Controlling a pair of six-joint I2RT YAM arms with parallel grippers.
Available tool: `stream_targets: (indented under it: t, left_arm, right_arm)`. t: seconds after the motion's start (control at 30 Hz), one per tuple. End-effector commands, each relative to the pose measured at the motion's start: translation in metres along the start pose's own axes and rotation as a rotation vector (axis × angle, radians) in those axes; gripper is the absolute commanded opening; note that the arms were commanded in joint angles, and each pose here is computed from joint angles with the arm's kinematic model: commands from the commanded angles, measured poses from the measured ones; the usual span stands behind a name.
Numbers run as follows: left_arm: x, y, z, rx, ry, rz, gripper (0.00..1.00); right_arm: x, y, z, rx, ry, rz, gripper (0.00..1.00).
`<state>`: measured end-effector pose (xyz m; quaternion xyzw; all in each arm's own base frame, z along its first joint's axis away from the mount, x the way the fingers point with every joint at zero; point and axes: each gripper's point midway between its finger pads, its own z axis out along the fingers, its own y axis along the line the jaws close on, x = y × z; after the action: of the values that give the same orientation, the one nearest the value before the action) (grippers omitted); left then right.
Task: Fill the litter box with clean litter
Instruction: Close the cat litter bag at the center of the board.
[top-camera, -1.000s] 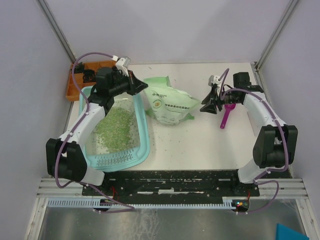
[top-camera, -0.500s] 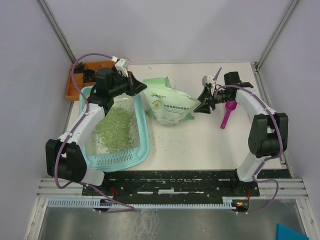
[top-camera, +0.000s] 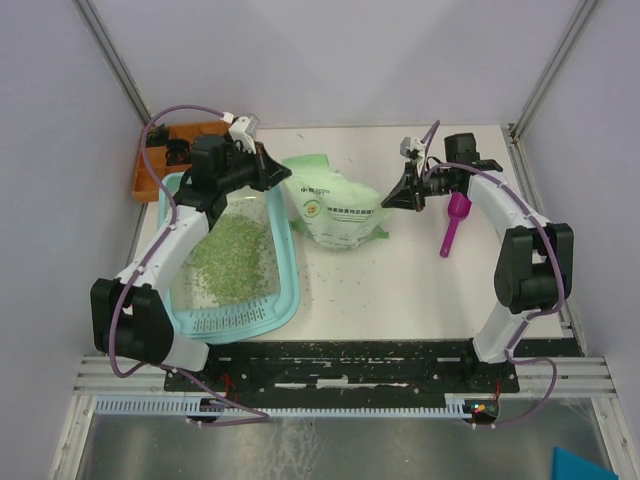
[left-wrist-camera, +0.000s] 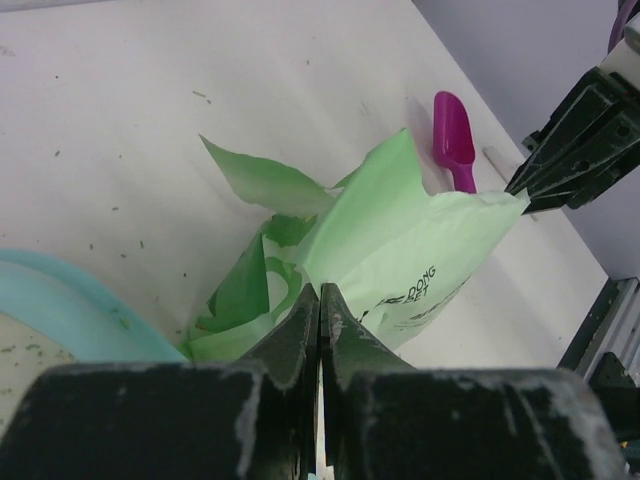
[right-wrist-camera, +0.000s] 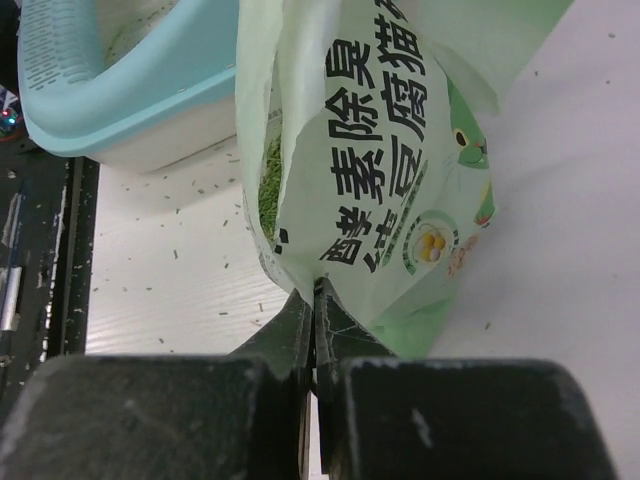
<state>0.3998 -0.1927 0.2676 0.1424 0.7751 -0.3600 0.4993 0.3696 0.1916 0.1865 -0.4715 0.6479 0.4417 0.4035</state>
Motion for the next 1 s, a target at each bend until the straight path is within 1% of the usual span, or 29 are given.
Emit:
stream_targets:
  t: [0.0, 0.1, 0.2, 0.23, 0.27, 0.3, 0.33, 0.4, 0.47, 0.6, 0.7, 0.73, 0.77, 0.8, 0.97]
  left_arm:
    - [-0.023, 0.004, -0.009, -0.056, -0.011, 0.101, 0.03]
    - [-0.024, 0.011, -0.013, -0.108, 0.016, 0.114, 0.03]
    - [-0.022, 0.021, -0.016, -0.168, 0.059, 0.105, 0.03]
    - [-0.021, 0.025, -0.016, -0.190, 0.077, 0.099, 0.03]
    - [-0.016, 0.027, -0.017, -0.202, 0.107, 0.093, 0.03]
    - [-0.013, 0.030, -0.017, -0.210, 0.134, 0.087, 0.03]
    - [-0.004, 0.034, -0.017, -0.223, 0.175, 0.070, 0.03]
    - [0.003, 0.036, -0.017, -0.232, 0.212, 0.061, 0.03]
    - [0.013, 0.043, -0.021, -0.262, 0.249, 0.051, 0.03]
    - [0.030, 0.052, -0.026, -0.305, 0.295, 0.049, 0.03]
    - [0.034, 0.049, -0.026, -0.281, 0.311, 0.051, 0.03]
    - [0.032, 0.045, -0.025, -0.261, 0.306, 0.054, 0.08]
    - [0.030, 0.041, -0.025, -0.242, 0.301, 0.054, 0.18]
    - [0.025, 0.037, -0.024, -0.223, 0.288, 0.058, 0.25]
    - [-0.008, 0.013, -0.029, -0.178, 0.182, 0.084, 0.30]
  right_arm:
    - [-0.011, 0.010, -0.016, -0.010, 0.031, 0.098, 0.02]
    - [-0.001, 0.028, -0.029, -0.066, 0.092, 0.223, 0.02]
    - [0.002, 0.051, -0.039, -0.172, 0.151, 0.353, 0.02]
    - [0.003, 0.059, -0.041, -0.214, 0.157, 0.421, 0.02]
    - [0.006, 0.060, -0.042, -0.221, 0.172, 0.518, 0.02]
    - [0.012, 0.061, -0.041, -0.225, 0.187, 0.577, 0.02]
    - [0.016, 0.063, -0.041, -0.229, 0.193, 0.593, 0.02]
    - [0.022, 0.068, -0.041, -0.238, 0.195, 0.596, 0.02]
    - [0.023, 0.070, -0.039, -0.245, 0.189, 0.646, 0.02]
    - [0.027, 0.072, -0.036, -0.256, 0.183, 0.685, 0.02]
    - [0.027, 0.069, -0.035, -0.254, 0.191, 0.712, 0.02]
    - [0.028, 0.069, -0.034, -0.257, 0.197, 0.711, 0.02]
    - [0.028, 0.071, -0.033, -0.261, 0.211, 0.711, 0.02]
    - [0.029, 0.072, -0.031, -0.265, 0.225, 0.711, 0.02]
    - [0.037, 0.075, -0.022, -0.285, 0.296, 0.721, 0.02]
